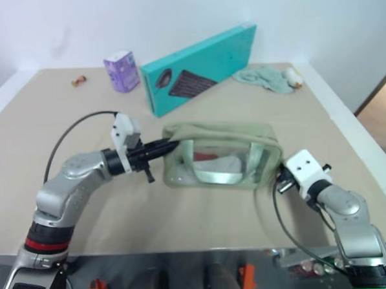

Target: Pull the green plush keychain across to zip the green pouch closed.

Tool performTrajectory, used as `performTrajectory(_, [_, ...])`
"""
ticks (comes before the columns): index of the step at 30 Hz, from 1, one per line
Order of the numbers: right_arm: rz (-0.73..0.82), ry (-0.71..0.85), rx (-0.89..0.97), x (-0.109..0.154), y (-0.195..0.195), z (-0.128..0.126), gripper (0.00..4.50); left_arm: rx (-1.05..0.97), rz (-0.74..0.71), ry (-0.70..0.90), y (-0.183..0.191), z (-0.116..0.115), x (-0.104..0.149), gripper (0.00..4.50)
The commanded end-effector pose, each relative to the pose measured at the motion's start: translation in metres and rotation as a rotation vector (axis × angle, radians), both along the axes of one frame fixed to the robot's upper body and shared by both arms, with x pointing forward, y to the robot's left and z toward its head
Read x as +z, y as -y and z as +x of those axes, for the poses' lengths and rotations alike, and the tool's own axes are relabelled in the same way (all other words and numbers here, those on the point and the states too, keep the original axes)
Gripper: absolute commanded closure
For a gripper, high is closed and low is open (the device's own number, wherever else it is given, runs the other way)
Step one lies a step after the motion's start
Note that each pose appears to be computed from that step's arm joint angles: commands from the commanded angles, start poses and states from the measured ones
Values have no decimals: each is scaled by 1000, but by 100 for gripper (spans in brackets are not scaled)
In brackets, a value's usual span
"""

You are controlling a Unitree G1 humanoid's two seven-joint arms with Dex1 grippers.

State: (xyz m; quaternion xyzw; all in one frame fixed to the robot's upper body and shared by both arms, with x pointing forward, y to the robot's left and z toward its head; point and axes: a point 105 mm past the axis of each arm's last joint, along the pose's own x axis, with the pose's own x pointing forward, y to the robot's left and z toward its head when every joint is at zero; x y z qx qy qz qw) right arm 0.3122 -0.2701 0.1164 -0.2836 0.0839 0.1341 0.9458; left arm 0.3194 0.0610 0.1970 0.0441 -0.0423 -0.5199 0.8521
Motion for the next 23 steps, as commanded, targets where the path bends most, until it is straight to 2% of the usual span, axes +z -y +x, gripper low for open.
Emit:
performTrajectory(1, [114, 44, -4, 16, 1, -3, 347, 13, -59, -12, -8, 0, 6, 413])
performTrajectory(4, [114, 65, 16, 24, 7, -14, 246, -12, -50, 0, -14, -4, 8, 310])
performTrajectory(5, [116, 73, 12, 27, 10, -18, 204, -25, -61, 3, -18, -6, 12, 265])
performTrajectory(7, [138, 82, 18, 32, 14, -30, 151, -40, -62, 43, -25, -10, 25, 213])
performTrajectory(9, [175, 81, 25, 34, 15, -42, 78, -39, -78, 64, -34, -15, 37, 141])
performTrajectory(11, [206, 69, 15, 32, 16, -51, 6, -7, -67, 68, -46, -18, 38, 70])
performTrajectory(13, [250, 50, 0, 21, 16, -63, 0, 85, -67, 63, -65, -15, 34, 4])
performTrajectory(15, [278, 19, -2, 5, 12, -75, 0, 187, -45, 46, -84, -12, 20, 4])
performTrajectory(18, [311, -3, 17, -13, -3, -86, 0, 279, 49, 26, -97, -16, -14, 4])
performTrajectory(23, [353, 38, 42, -16, -21, -85, 0, 330, 177, -33, -96, -24, -68, 4])
